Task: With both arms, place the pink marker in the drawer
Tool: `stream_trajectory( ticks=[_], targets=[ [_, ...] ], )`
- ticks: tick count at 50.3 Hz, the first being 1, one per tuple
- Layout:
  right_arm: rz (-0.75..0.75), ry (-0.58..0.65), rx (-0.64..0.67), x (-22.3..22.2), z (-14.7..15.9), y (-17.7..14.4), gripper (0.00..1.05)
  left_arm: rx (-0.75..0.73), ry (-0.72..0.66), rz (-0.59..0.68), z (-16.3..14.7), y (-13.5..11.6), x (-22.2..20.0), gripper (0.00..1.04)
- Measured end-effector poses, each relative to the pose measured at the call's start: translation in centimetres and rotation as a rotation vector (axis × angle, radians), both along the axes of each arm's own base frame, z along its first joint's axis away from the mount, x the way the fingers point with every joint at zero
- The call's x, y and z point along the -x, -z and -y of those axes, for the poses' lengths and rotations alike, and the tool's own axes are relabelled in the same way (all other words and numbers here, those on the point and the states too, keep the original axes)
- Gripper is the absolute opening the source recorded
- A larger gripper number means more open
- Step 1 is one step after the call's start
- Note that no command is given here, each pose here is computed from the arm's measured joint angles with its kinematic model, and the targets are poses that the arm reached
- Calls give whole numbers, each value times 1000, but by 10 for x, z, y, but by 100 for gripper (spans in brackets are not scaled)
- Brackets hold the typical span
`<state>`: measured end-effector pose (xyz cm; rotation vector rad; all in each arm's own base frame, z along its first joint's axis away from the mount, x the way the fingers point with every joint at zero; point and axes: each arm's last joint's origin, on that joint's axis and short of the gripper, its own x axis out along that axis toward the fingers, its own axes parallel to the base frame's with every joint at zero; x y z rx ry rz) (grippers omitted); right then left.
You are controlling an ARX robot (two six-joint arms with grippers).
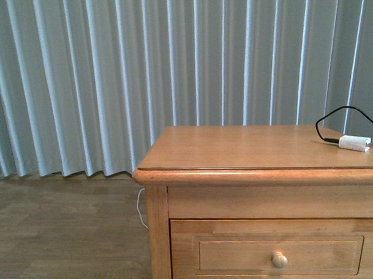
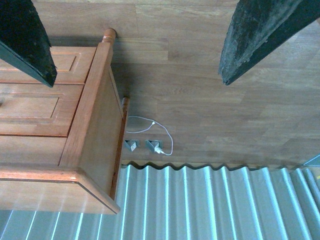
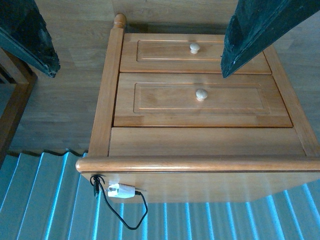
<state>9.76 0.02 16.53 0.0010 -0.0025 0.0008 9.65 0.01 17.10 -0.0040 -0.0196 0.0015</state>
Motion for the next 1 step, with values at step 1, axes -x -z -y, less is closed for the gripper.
stream_trajectory(
  ticks=[1],
  targets=[
    [0,0,0,0,0,0,96,0,0,0,0,0,0,98]
  ],
)
